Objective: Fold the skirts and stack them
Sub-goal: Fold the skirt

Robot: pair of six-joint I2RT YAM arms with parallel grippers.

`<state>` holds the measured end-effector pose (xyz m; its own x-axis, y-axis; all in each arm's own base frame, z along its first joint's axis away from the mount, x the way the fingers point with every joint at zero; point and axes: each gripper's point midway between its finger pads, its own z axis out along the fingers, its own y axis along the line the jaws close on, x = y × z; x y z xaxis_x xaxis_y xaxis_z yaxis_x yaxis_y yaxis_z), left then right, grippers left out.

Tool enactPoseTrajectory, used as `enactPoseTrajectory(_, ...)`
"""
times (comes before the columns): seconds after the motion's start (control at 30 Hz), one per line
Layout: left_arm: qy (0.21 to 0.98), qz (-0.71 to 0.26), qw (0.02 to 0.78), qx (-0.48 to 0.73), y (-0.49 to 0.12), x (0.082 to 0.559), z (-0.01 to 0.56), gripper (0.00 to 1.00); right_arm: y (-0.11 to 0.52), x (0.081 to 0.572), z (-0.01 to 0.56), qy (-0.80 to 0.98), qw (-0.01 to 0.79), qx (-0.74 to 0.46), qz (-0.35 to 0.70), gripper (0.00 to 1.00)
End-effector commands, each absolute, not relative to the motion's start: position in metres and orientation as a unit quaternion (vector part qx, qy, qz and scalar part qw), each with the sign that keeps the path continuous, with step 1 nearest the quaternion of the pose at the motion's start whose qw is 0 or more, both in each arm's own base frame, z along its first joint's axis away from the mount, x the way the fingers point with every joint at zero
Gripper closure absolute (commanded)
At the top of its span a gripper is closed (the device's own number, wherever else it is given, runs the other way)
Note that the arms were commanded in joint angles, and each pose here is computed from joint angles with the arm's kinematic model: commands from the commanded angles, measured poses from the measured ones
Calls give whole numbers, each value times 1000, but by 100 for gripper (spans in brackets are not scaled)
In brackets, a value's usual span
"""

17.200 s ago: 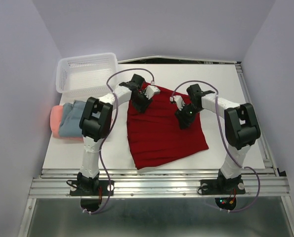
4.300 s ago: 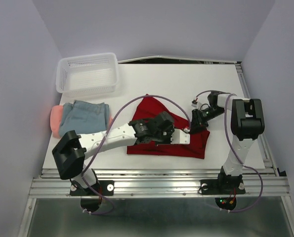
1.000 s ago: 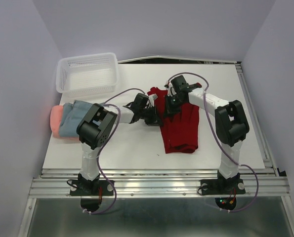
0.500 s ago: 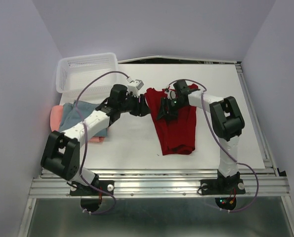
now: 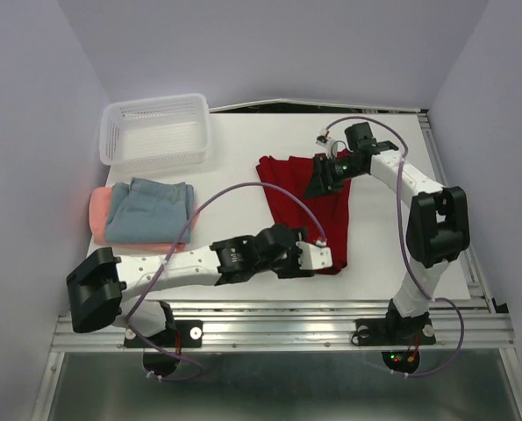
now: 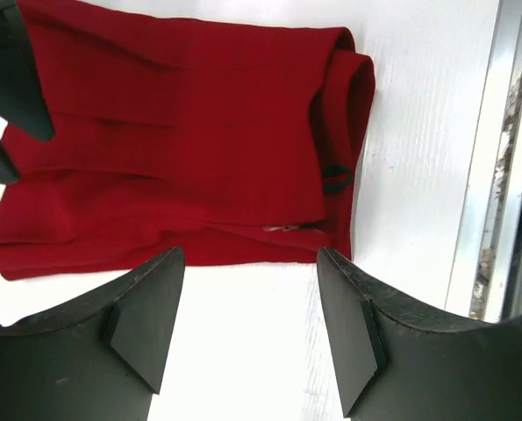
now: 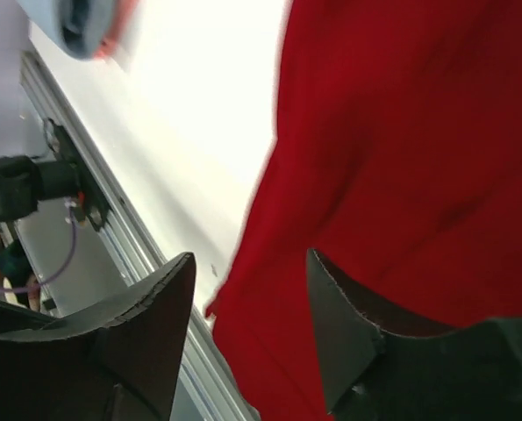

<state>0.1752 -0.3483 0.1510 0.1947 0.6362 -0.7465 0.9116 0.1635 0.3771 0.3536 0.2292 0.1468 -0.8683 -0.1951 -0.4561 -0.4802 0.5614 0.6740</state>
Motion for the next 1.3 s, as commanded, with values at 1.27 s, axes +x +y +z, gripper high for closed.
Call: enactPoseTrajectory(1.27, 628, 34, 311, 713, -364, 165, 18, 35, 175, 265, -40, 910, -78, -179, 366, 52)
